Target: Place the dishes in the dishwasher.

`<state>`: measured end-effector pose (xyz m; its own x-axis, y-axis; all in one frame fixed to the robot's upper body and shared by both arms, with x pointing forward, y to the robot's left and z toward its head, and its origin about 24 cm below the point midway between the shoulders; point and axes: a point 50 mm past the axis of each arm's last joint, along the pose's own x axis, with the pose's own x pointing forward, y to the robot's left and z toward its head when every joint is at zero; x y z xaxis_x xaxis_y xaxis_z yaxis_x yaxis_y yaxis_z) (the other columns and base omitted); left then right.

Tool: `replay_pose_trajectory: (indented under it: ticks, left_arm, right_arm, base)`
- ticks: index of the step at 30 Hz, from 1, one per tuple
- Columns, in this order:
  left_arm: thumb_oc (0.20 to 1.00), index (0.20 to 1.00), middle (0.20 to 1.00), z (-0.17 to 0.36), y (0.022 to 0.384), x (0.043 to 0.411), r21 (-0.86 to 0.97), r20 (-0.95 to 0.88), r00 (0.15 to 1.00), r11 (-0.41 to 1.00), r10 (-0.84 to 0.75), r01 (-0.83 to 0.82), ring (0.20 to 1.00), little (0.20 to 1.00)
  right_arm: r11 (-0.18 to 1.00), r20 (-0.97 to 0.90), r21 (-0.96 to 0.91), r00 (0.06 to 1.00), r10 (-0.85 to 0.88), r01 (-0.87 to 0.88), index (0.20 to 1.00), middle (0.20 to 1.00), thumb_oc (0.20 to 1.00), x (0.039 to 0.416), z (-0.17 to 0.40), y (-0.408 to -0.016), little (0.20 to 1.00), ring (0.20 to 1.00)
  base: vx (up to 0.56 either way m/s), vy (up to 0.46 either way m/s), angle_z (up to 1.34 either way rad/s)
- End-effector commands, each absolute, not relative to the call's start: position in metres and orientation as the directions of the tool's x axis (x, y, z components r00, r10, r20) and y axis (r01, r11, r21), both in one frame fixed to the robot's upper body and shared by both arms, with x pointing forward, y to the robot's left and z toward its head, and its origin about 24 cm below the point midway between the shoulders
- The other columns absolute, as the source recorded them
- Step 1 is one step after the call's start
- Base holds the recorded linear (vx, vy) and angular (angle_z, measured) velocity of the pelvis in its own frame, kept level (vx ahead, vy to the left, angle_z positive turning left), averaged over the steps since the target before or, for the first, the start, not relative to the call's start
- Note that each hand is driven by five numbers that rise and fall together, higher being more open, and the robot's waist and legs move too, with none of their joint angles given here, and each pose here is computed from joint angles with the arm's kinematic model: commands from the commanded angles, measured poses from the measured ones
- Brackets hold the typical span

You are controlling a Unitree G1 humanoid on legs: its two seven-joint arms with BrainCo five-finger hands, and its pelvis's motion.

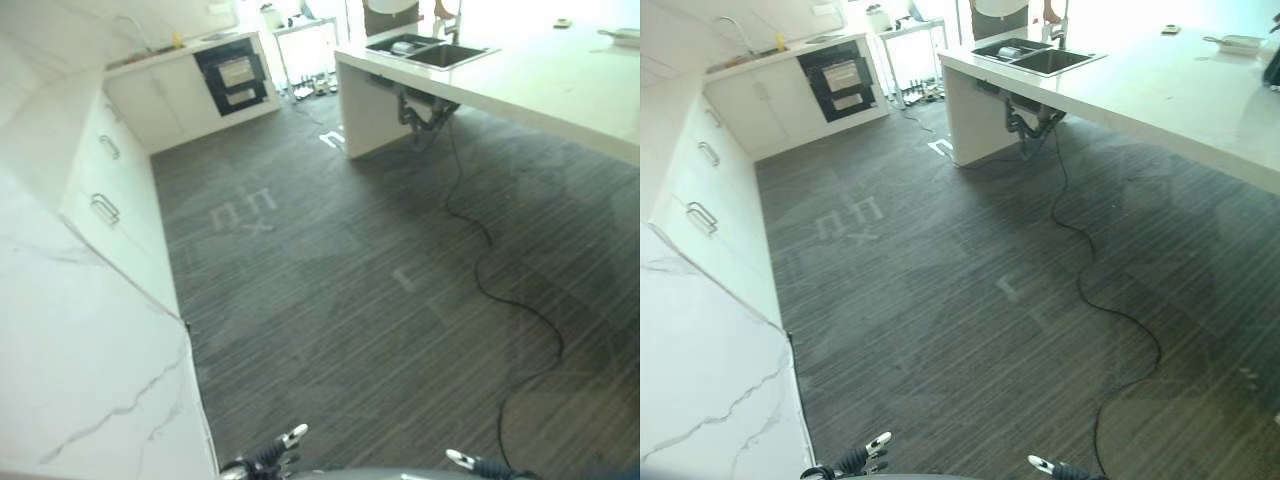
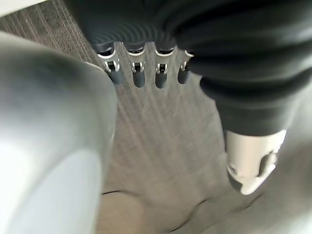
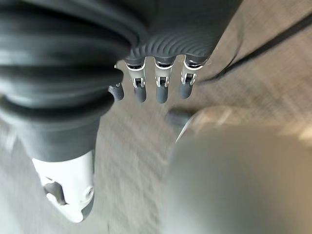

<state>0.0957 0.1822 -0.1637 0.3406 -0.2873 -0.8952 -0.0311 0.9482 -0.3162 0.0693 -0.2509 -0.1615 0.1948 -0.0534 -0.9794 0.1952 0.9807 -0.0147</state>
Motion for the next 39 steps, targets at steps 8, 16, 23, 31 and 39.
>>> replay_pose_trajectory:
  ticks: [8, 16, 23, 31, 39]
  left_arm:
    - [1.000, 1.000, 1.000, -0.164, 0.166, 0.100, -0.414, -0.879, 0.291, 0.908, -0.378, -0.070, 1.000, 1.000]
    - [1.000, 1.000, 1.000, -0.168, 0.167, 0.086, -0.378, -0.908, 0.252, 0.914, -0.334, -0.151, 1.000, 1.000]
    - [1.000, 1.000, 1.000, -0.171, 0.171, 0.078, -0.317, -0.939, 0.218, 0.916, -0.267, -0.246, 1.000, 1.000]
    - [1.000, 1.000, 1.000, -0.172, 0.172, 0.078, -0.274, -0.952, 0.194, 0.940, -0.236, -0.205, 1.000, 1.000]
    - [1.000, 1.000, 1.000, -0.171, 0.175, 0.089, -0.182, -0.968, 0.223, 0.935, -0.116, -0.304, 1.000, 1.000]
  right_arm:
    - [0.989, -0.971, 0.067, 0.236, 0.035, 0.129, 1.000, 1.000, 1.000, 0.083, -0.166, -0.220, 1.000, 1.000]
    - [0.985, -0.973, 0.078, 0.228, 0.042, 0.151, 1.000, 1.000, 1.000, 0.081, -0.168, -0.216, 1.000, 1.000]
    - [0.975, -0.965, 0.121, 0.254, 0.071, 0.186, 1.000, 1.000, 1.000, 0.083, -0.168, -0.213, 1.000, 1.000]
    - [0.970, -0.959, 0.156, 0.263, 0.103, 0.186, 1.000, 1.000, 1.000, 0.086, -0.167, -0.210, 1.000, 1.000]
    - [0.967, -0.947, 0.159, 0.308, 0.093, 0.197, 1.000, 1.000, 1.000, 0.095, -0.164, -0.214, 1.000, 1.000]
  base:
    - [-0.01, 0.044, -0.29]
    - [0.00, -0.005, -0.08]
    - [0.01, -0.021, -0.03]
    - [0.03, -0.064, 0.00]
    - [0.03, -0.130, 0.00]
